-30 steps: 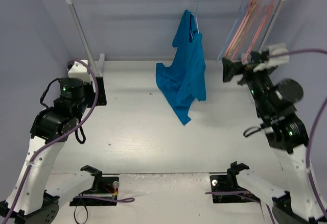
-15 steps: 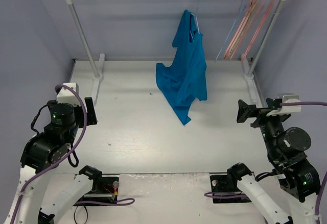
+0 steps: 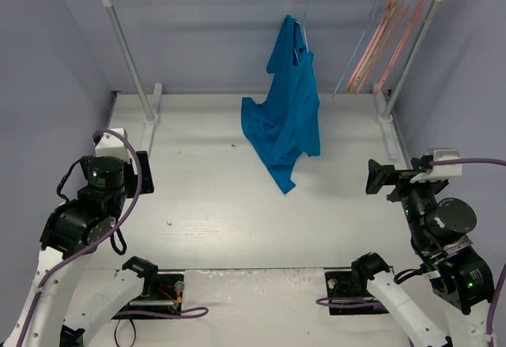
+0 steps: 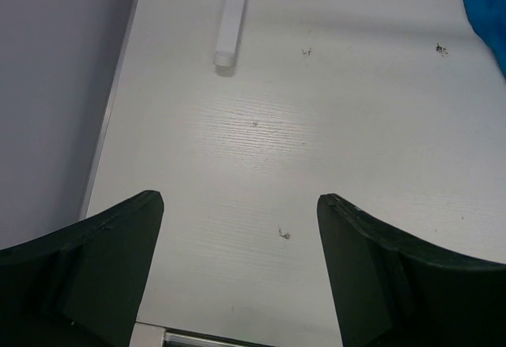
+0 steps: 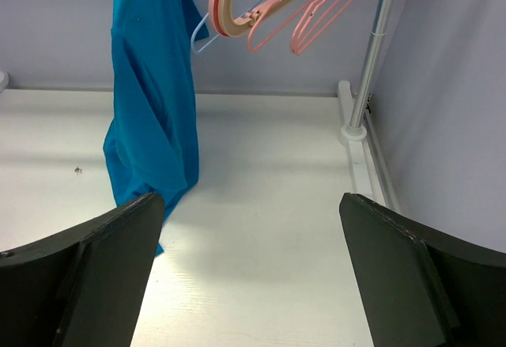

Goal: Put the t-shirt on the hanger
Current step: Reset both arms

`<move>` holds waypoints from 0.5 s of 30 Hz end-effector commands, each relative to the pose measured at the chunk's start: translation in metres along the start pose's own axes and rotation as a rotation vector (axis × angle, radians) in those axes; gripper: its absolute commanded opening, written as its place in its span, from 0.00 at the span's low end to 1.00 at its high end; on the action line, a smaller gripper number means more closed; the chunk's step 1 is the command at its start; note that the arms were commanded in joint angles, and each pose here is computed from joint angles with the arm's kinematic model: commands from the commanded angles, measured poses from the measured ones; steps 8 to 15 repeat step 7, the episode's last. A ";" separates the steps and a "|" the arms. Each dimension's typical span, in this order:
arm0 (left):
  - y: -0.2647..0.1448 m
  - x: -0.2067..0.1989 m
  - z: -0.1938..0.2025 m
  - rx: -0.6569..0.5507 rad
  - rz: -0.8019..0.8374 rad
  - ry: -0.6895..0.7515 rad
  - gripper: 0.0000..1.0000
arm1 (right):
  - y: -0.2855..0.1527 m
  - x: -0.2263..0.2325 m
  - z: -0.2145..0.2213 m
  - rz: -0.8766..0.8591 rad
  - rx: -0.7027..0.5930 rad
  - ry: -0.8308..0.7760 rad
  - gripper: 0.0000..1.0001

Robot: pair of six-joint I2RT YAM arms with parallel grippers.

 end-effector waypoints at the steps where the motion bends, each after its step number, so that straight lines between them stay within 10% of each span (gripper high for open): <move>1: 0.006 -0.003 -0.010 -0.032 -0.008 -0.052 0.80 | 0.009 0.002 -0.010 0.029 -0.047 0.013 1.00; 15: 0.010 -0.005 -0.012 -0.017 -0.013 -0.035 0.80 | 0.012 0.003 -0.012 0.020 -0.038 -0.002 1.00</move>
Point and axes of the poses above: each gripper's point midway between its finger pads, its own y axis out along the fingers, its own x axis along the line the jaws close on, z = x × y, the point moved 10 cm from there along -y, back along the fingers, and after that the axes turned 9 degrees about y, right-handed, at the moved point
